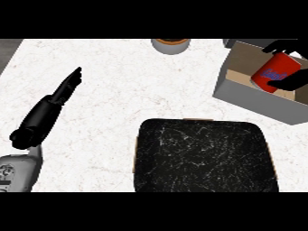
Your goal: Pick the can from the tray and place it in the cardboard box
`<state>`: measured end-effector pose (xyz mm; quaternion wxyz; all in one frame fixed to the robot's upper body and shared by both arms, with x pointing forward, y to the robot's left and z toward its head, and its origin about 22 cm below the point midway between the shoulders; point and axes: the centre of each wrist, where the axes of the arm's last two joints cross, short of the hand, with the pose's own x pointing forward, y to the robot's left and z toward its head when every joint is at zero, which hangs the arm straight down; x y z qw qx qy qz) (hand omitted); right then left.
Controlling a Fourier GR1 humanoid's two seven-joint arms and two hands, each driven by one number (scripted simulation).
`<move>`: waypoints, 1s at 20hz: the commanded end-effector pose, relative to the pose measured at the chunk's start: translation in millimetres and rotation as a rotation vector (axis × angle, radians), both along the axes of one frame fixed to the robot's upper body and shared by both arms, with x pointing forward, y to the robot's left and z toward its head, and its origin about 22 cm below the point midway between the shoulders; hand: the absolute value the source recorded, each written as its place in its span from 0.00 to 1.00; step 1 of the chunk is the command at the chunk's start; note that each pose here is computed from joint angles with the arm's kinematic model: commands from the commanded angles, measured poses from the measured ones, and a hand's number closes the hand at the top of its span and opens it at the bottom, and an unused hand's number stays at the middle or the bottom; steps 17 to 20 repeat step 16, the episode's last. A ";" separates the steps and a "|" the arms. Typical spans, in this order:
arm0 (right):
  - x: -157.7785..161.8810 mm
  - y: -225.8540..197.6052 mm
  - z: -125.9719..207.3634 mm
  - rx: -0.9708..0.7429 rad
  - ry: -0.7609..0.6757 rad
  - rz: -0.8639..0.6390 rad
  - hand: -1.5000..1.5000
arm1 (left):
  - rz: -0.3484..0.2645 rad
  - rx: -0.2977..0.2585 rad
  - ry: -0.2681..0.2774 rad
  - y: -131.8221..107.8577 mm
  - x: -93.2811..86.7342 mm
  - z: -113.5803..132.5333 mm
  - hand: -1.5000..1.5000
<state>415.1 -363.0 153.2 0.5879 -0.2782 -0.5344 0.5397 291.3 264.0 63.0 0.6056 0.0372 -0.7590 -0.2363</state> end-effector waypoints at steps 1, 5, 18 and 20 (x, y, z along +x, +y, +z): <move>0.2 -8.8 -11.2 0.229 -0.093 0.051 0.00 | 0.000 0.012 0.002 -2.3 -3.3 1.8 0.50; 2.9 -13.2 -15.7 0.752 -0.204 -0.005 0.00 | 0.026 0.004 -0.001 10.8 0.6 0.7 0.50; -20.3 -89.0 -12.7 1.144 -0.286 -0.343 0.00 | -0.037 -0.015 -0.004 12.5 1.6 5.9 0.50; -20.3 -89.0 -12.7 1.144 -0.286 -0.343 0.00 | -0.037 -0.015 -0.004 12.5 1.6 5.9 0.50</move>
